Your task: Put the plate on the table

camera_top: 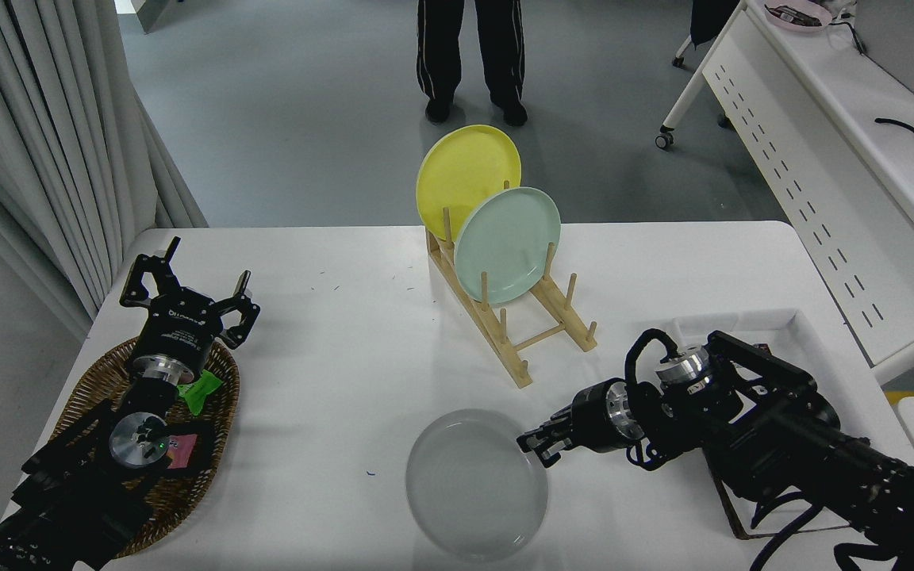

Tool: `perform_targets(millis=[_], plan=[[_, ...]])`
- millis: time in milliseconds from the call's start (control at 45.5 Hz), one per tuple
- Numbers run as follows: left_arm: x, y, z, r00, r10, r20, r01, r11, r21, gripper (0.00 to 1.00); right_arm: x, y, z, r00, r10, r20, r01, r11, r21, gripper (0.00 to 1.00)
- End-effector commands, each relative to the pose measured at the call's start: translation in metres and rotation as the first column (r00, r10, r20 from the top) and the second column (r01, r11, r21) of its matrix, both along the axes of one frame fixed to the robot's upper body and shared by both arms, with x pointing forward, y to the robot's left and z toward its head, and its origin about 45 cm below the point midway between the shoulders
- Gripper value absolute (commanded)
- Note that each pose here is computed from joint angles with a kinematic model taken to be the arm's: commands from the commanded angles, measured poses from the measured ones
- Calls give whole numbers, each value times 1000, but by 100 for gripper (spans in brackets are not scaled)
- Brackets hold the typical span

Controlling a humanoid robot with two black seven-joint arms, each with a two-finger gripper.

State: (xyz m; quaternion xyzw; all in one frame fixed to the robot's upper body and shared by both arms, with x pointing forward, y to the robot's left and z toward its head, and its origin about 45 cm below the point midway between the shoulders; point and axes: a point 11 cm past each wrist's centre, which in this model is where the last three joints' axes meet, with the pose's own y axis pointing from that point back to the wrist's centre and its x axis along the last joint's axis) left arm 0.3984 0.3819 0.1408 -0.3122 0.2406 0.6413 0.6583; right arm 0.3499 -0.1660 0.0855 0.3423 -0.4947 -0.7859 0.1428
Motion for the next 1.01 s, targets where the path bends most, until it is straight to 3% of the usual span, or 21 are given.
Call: perform_targets(millis=[0,66,418,637,857,989], plan=[[0,0,0,1000,0,0,0,1000,0,100,1,-1,1,1000,5,10,-5,1000,-10,47],[0,0,0,1000,0,0,0,1000,0,100,2,0,1,1000,7,20,-7,1000,-7,100],[0,0,0,1000,0,0,0,1000,0,100,16,2,13,995,7,103,-9,1000,15,100],[0,0,0,1000,-1,0,1,1000,1,100,25,15,40,989,-20,144,2,992,124,100],[0,0,0,1000,0,0,0,1000,0,100,7,35,77,972,136,190,-195,920,341,100],[0,0,0,1000,0,0,0,1000,0,100,1,39,88,930,178,323,-311,850,426,100]])
